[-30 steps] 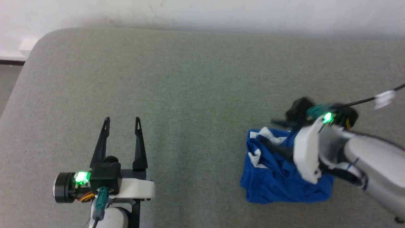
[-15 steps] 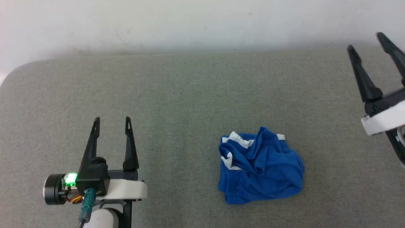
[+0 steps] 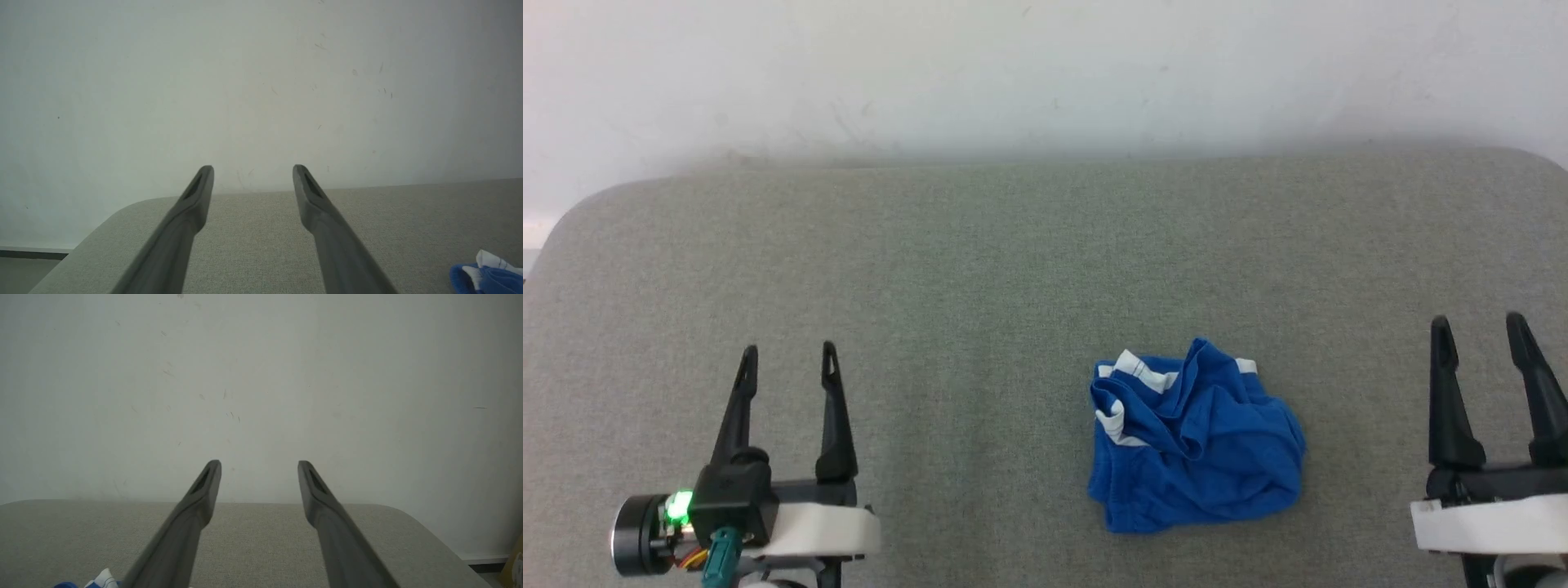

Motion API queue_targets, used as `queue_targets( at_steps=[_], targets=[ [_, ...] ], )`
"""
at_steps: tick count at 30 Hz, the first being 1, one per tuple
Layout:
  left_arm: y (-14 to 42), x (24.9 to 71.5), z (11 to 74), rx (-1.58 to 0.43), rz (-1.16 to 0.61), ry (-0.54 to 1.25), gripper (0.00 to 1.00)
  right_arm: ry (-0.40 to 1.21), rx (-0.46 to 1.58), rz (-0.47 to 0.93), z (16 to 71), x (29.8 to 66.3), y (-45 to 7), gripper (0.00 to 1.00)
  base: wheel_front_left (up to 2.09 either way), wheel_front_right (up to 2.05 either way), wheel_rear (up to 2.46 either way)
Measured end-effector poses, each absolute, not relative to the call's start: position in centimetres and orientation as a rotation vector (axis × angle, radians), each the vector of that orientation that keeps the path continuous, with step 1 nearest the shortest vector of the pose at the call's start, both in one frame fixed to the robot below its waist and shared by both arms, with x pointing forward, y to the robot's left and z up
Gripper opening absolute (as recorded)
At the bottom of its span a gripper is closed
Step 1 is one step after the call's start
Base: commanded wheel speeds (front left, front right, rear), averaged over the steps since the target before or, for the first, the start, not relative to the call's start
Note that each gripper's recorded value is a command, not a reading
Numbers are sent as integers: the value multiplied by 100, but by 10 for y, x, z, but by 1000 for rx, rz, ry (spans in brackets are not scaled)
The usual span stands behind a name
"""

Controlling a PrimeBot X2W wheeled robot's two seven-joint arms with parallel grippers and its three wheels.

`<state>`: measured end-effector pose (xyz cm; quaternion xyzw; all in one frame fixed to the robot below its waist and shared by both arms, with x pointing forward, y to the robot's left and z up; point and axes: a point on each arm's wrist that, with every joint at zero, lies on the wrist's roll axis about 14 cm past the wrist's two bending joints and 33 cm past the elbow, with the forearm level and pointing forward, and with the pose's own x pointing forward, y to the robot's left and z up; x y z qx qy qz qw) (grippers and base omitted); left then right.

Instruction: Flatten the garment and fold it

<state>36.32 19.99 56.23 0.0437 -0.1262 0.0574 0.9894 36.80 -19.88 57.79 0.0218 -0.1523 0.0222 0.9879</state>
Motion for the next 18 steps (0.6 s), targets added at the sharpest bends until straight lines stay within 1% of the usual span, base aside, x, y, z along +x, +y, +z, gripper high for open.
queue_targets(
  at_steps=[2,5,9,11,13,15,18],
  targets=[
    [203,360,558,95,121,-238,100,-292,52,36,573,366,-200,100,0,0,0],
    [204,361,555,106,126,-229,100,-323,44,45,583,371,-199,100,0,0,0],
    [205,361,550,105,130,-215,100,-428,-17,90,620,390,-200,100,0,0,0],
    [206,361,547,109,131,-206,100,-400,-67,156,625,405,-192,100,0,0,0],
    [206,361,545,113,130,-198,100,-306,-94,226,620,421,-180,100,0,0,0],
    [206,360,542,113,129,-190,100,-145,-122,302,600,436,-167,100,0,0,0],
    [207,360,540,109,135,-180,100,192,-154,414,548,442,-151,100,0,0,0]
  ],
)
